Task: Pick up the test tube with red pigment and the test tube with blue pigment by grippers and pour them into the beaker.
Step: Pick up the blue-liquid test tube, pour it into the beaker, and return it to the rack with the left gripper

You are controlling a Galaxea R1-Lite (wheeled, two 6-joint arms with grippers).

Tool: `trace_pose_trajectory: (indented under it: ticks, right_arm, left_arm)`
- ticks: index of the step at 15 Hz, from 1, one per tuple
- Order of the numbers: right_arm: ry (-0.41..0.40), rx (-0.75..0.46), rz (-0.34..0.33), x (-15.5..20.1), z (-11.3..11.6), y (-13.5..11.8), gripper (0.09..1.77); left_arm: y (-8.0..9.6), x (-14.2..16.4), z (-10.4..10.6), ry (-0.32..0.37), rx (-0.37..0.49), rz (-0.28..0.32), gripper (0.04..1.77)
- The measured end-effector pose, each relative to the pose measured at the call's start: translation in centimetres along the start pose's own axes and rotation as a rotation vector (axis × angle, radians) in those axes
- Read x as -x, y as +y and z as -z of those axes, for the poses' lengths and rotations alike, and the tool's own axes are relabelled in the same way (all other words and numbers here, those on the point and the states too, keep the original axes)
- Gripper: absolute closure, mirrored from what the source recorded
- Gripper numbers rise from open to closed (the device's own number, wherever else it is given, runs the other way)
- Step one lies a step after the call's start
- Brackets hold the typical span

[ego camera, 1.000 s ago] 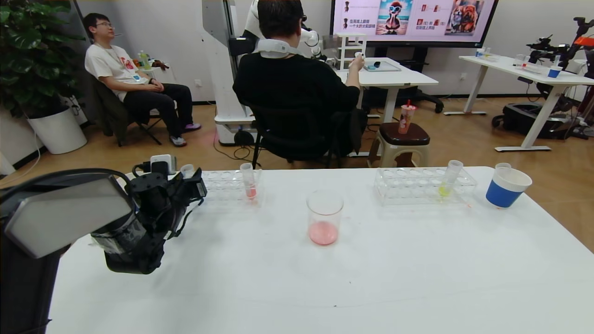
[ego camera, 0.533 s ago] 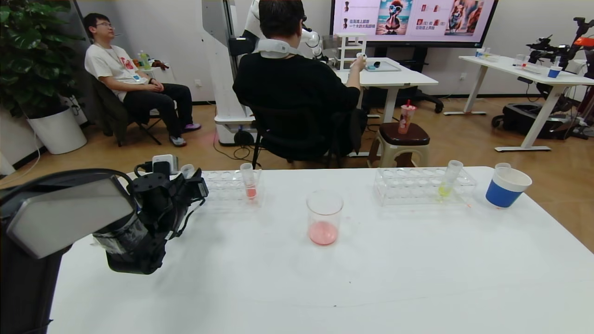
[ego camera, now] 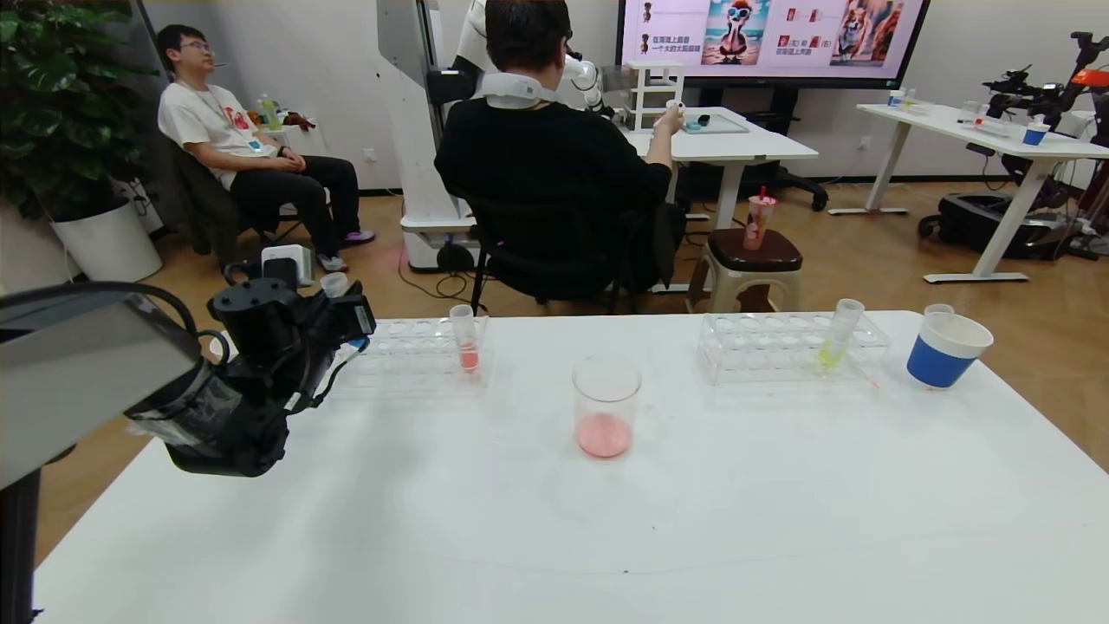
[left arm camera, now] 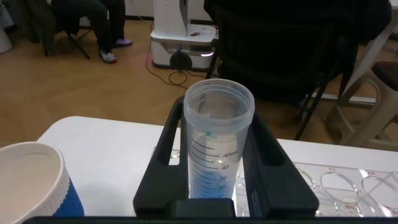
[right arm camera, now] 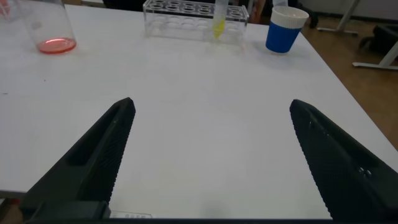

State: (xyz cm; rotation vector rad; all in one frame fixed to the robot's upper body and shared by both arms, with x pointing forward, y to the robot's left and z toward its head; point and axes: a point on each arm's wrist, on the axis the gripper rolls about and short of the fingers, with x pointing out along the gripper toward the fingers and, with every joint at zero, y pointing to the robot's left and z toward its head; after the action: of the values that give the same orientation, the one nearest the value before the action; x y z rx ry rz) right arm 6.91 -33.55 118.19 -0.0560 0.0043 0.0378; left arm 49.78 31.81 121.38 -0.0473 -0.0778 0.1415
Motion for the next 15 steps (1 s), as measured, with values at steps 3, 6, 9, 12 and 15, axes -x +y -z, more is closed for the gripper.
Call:
trace_pose_trajectory:
  ticks: [3,6,9,12,15]
  right_arm:
    - [0.000,0.000,0.000,0.0,0.0,0.0,0.12]
    - [0.000,0.000,0.000,0.0,0.0,0.0,0.12]
    - [0.000,0.000,0.000,0.0,0.0,0.0,0.12]
    - [0.000,0.000,0.000,0.0,0.0,0.0,0.12]
    - [0.000,0.000,0.000,0.0,0.0,0.0,0.12]
  left_arm:
    - [-0.1,0.6,-2.5,-0.010,-0.009,0.011,1.30]
    - [-0.7,1.5,-4.6,0.029,-0.029,0.095,1.30]
    - [-3.5,2.6,-7.6,0.048,-0.028,0.260,1.30]
    - [-7.6,3.4,-10.8,0.010,-0.024,0.393,1.30]
    - [-11.8,4.8,-12.2,-0.035,-0.018,0.626,1.30]
